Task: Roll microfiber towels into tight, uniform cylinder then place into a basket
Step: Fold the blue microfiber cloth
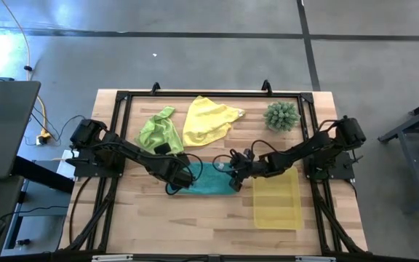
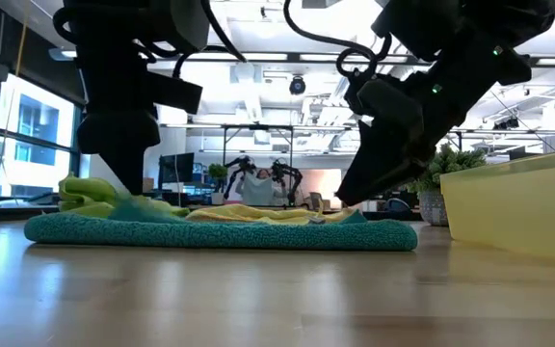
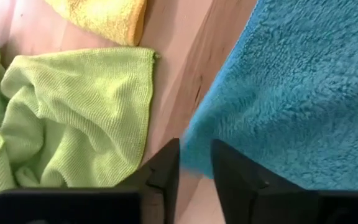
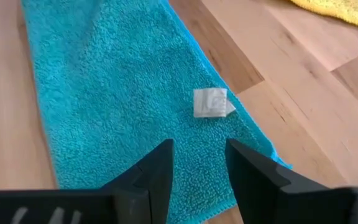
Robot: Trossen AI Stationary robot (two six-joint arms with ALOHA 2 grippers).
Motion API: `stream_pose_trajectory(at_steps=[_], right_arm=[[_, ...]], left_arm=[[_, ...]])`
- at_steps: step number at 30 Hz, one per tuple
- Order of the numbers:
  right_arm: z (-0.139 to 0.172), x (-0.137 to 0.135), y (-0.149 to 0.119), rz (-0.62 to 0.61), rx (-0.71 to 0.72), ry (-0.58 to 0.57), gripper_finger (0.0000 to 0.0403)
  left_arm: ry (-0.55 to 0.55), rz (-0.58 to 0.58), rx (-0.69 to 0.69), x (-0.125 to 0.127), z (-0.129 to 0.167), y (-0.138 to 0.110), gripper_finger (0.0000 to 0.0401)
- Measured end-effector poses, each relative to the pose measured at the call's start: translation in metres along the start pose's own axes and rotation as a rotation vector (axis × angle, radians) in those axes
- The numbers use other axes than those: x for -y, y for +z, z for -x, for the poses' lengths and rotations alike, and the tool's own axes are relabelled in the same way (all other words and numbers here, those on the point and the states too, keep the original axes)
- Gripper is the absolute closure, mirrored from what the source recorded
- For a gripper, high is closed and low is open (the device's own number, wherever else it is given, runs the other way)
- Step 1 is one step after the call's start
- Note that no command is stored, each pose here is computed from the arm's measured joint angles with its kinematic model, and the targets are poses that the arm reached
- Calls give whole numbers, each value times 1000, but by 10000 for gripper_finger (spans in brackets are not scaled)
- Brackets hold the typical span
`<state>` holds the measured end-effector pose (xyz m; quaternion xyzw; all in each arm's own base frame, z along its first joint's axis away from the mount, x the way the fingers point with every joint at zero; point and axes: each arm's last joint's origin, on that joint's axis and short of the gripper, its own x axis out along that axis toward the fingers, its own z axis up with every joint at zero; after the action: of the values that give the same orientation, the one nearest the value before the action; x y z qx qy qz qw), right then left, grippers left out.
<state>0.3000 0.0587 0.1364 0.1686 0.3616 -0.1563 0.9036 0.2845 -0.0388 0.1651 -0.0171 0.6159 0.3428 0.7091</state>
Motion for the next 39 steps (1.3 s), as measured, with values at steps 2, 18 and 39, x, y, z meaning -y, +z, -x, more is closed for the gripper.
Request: stream_pose_trajectory(at_steps=[2, 18, 39], right_arm=[[0, 0, 0, 0, 0, 0, 263], [-22, 7, -15, 23, -73, -64, 263], [-17, -11, -22, -55, -71, 41, 263]], left_arm=[[11, 19, -14, -1, 0, -1, 291], [-367, 60, 14, 35, 10, -2, 295], [-251, -102, -33, 37, -7, -40, 311]])
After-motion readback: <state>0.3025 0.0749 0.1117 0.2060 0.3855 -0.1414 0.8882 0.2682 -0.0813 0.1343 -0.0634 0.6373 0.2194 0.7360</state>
